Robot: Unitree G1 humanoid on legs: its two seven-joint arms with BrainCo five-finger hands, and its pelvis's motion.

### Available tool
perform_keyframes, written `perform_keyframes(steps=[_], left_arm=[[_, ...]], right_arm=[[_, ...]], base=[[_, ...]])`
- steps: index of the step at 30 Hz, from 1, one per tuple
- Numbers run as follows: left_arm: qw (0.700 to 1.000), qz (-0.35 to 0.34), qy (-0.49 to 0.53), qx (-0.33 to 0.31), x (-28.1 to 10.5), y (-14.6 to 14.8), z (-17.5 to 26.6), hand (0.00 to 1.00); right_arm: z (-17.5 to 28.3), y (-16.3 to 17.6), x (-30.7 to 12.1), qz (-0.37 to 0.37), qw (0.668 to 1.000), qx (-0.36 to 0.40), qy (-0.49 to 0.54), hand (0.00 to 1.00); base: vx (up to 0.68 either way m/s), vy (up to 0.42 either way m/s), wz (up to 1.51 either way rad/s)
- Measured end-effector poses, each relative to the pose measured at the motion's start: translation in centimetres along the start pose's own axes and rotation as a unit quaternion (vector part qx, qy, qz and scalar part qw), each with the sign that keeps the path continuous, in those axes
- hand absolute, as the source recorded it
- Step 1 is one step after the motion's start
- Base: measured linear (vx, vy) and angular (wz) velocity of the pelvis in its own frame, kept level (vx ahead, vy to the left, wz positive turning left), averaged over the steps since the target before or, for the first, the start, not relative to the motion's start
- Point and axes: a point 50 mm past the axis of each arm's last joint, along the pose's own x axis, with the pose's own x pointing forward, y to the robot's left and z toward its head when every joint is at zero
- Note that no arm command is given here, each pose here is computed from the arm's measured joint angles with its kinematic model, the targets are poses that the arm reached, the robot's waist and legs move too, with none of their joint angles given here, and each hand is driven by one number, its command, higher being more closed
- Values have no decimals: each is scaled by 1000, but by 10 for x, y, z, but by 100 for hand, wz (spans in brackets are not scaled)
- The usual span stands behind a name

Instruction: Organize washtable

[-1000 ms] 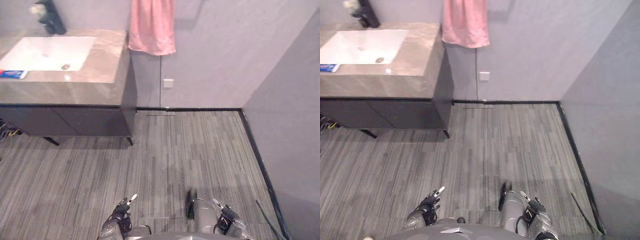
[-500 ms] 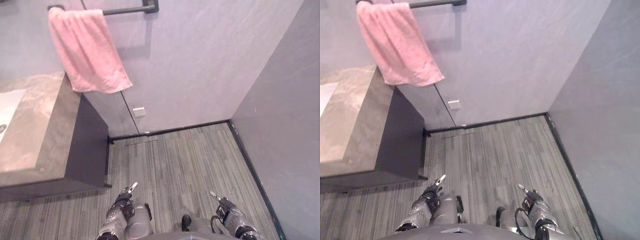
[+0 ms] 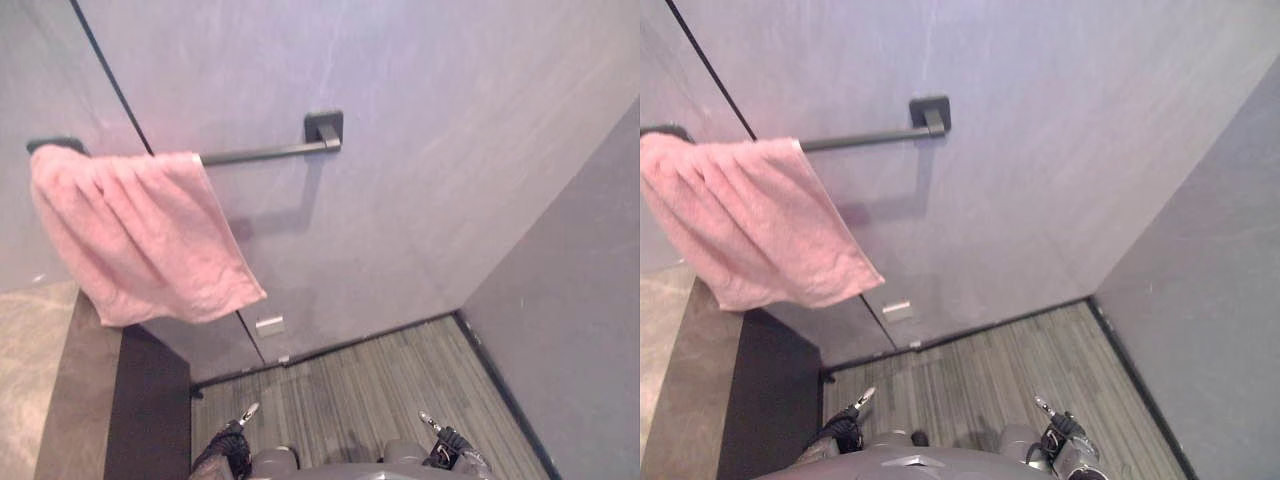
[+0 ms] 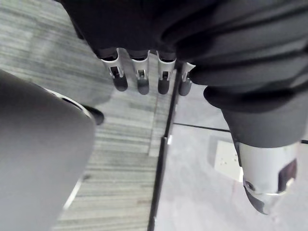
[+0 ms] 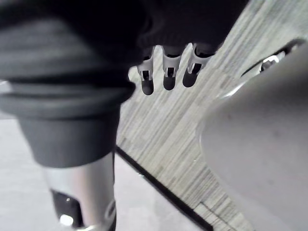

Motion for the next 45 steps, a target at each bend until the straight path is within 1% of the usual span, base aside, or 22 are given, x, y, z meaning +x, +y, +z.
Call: perform_keyframes(steps=[2,5,8,11,14,16,19,21,23,26,28,30,31,34,36,38,39,41,42,44,45], left_arm=[[1000,-2,-10,-4,0,1,4,0],[1000,1,15,-26,-4,-5,-17,0],[999,1,24,-38,-5,-8,-24,0],[998,10,9,-58,-4,-4,-17,0],[997,25,-18,-64,-2,8,0,0],[998,30,-4,-63,-3,11,-7,0],[998,25,-3,-65,-5,8,-13,0],[999,25,-11,-47,-7,8,-13,0],[1000,23,-18,3,-6,12,-7,0],[998,-5,-48,33,-6,-1,6,0],[996,-21,-80,41,-7,-10,18,0],[992,-37,-114,39,-10,-20,31,0],[991,-39,-122,38,-11,-22,34,0],[984,-51,-170,13,-20,-30,47,0],[976,-55,-209,0,-29,-34,57,0],[964,-49,-261,-16,-40,-34,75,0],[960,-45,-276,-22,-43,-33,79,0],[942,-33,-330,-48,-56,-32,97,0],[939,-30,-340,-55,-58,-32,100,0],[924,-21,-373,-82,-68,-31,111,0],[921,-18,-378,-89,-70,-30,112,0]], right_arm=[[-7,2,-1,4,1000,5,8,0],[-3,-8,-1,-7,1000,9,1,0],[-1,-10,-1,-10,1000,-14,-2,0],[0,0,-1,7,999,-52,-8,0],[2,8,-1,19,998,-59,-11,0],[3,12,0,25,997,-65,-14,0],[5,7,-1,23,996,-83,-22,0],[4,11,-2,29,994,-100,-28,0],[3,19,-4,39,993,-108,-35,0],[13,30,-6,57,988,-129,-64,0],[23,42,-9,76,983,-138,-91,0],[41,59,-16,104,976,-136,-137,0],[46,62,-18,109,974,-131,-150,0],[77,78,-33,133,957,-116,-229,0],[99,87,-47,149,941,-103,-287,0],[122,98,-67,173,914,-89,-356,0],[127,102,-73,181,906,-88,-372,0],[142,114,-93,210,878,-82,-423,0],[145,117,-98,217,871,-81,-433,0],[155,134,-118,254,842,-87,-469,0],[157,138,-122,263,835,-89,-475,0]], base=[[-179,-119,30],[125,-144,2],[114,-91,14],[24,-40,33],[-78,28,38],[11,21,19],[-4,32,15],[5,241,11],[5,205,16],[-45,135,6],[-37,61,1],[0,0,0],[0,0,0],[30,-19,-6],[59,-3,-4],[78,-4,-4],[56,-6,-2],[28,-6,8],[12,2,17],[11,3,14],[10,0,11]])
